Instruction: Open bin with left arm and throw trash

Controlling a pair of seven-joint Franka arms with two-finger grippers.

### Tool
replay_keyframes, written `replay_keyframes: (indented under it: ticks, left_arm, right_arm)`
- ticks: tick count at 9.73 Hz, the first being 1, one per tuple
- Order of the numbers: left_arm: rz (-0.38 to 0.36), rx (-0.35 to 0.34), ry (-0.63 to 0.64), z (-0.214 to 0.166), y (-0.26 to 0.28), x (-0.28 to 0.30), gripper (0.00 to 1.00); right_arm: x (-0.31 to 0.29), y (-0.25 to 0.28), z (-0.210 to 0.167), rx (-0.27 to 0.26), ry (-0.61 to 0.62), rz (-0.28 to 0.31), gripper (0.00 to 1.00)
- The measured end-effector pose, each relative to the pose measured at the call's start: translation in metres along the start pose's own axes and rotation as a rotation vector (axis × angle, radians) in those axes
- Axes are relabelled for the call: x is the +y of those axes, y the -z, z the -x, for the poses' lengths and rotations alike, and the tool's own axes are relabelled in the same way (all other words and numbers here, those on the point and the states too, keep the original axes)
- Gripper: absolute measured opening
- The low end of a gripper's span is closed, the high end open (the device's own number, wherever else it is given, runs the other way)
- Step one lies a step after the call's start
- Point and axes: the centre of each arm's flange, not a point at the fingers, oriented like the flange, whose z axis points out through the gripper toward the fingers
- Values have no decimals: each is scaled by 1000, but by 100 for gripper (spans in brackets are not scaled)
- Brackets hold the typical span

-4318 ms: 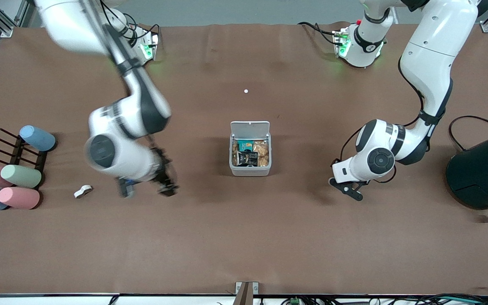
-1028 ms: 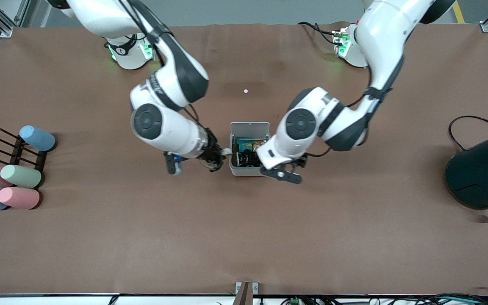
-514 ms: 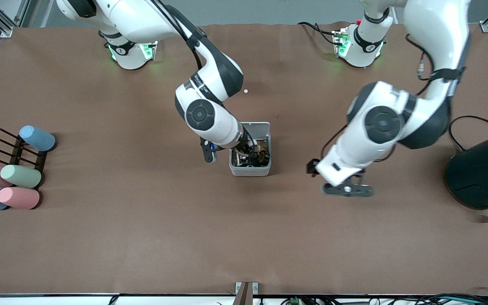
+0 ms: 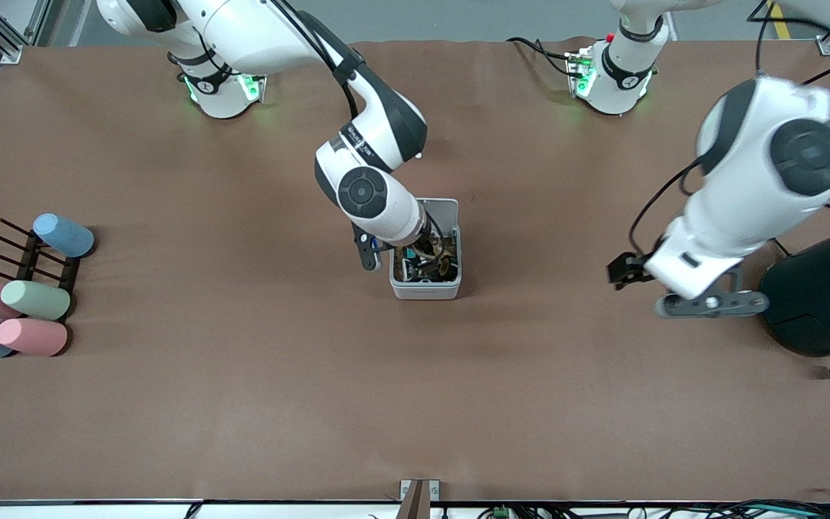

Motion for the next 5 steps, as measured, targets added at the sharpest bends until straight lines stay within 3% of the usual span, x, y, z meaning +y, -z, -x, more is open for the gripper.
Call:
replay_keyframes:
  ticks: [3,5]
  left_arm:
    - [-22,-1,-21,41,76,-74,100]
    - [-31,-12,-14,65,80,-93,100]
  right_arm:
    - [-31,44,-61,-11,-90,-12,100]
    - [-46,103,-113,-24,-151,-20,100]
